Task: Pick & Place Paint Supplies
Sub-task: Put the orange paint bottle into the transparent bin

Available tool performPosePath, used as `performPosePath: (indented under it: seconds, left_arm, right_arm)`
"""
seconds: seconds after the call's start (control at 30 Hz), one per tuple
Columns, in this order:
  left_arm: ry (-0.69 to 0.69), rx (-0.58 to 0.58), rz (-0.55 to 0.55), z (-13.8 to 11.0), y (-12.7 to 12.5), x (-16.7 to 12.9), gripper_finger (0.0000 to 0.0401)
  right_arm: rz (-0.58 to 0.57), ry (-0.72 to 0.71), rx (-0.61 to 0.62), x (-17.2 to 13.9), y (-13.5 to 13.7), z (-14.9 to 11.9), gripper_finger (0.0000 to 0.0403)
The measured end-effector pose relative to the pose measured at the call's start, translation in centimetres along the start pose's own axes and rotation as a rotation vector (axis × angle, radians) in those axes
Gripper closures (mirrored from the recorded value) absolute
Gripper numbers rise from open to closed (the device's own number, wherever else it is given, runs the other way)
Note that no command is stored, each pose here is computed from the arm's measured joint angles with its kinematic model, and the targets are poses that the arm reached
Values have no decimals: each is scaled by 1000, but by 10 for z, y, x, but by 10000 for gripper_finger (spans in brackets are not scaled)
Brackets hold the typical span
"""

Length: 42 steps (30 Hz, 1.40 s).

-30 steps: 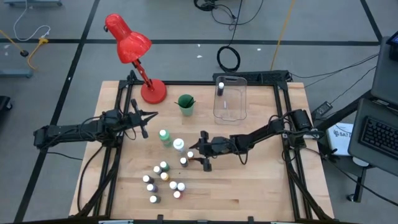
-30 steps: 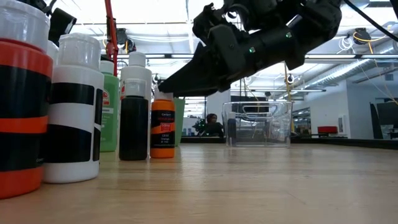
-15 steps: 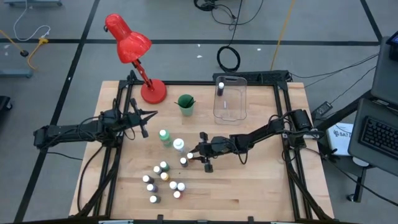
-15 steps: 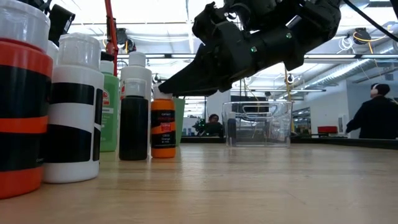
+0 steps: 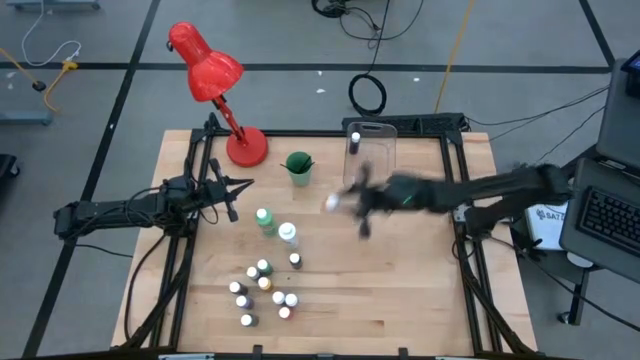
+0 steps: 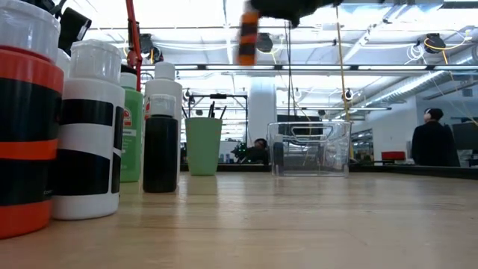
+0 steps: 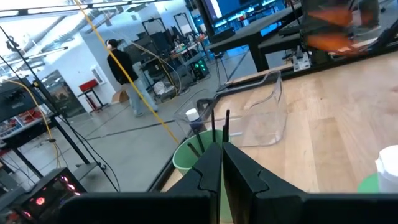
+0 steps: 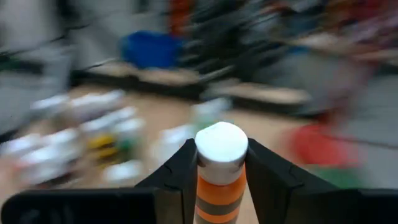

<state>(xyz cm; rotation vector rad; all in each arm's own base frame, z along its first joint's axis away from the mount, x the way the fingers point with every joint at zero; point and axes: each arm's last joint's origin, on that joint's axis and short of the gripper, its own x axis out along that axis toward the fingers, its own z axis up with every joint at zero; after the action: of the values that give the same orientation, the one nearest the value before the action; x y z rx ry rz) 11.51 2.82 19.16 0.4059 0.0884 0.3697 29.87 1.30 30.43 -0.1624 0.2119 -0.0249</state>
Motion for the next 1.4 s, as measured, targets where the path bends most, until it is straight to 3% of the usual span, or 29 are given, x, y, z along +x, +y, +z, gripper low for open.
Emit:
performPosePath:
  seconds: [0.13, 0.27, 0.4, 0.53, 0.63, 0.8, 1.0, 1.2, 1.4]
  left_arm:
    - [2, -3, -1, 0, 0, 0, 382]
    - [7, -27, -3, -1, 0, 0, 382]
    - [7, -54, -3, -1, 0, 0, 382]
    - [22, -72, -9, -2, -1, 0, 382]
    - [48, -71, -19, -5, -2, 0, 382]
    - [66, -67, -25, -6, -3, 0, 382]
    - [86, -66, -32, -8, -3, 0, 382]
    - [106, -122, -37, -10, -4, -1, 382]
    - [103, -130, -35, -10, -4, -1, 382]
  right_arm:
    - [-314, -8, -72, -67, -60, 23, 304]
    - [-523, 48, -47, -108, -112, 15, 304]
    - [-488, 51, 10, -112, -152, -14, 304]
    - [-393, 36, 108, -98, -182, -65, 304]
    - [-354, -7, 149, -87, -193, -98, 304]
    - [-343, 65, 161, -67, -202, -139, 304]
    - [-328, 125, 192, -52, -207, -166, 304]
    - [-438, 210, 158, -48, -211, -180, 304]
    - [-468, 245, 170, -46, -216, -192, 304]
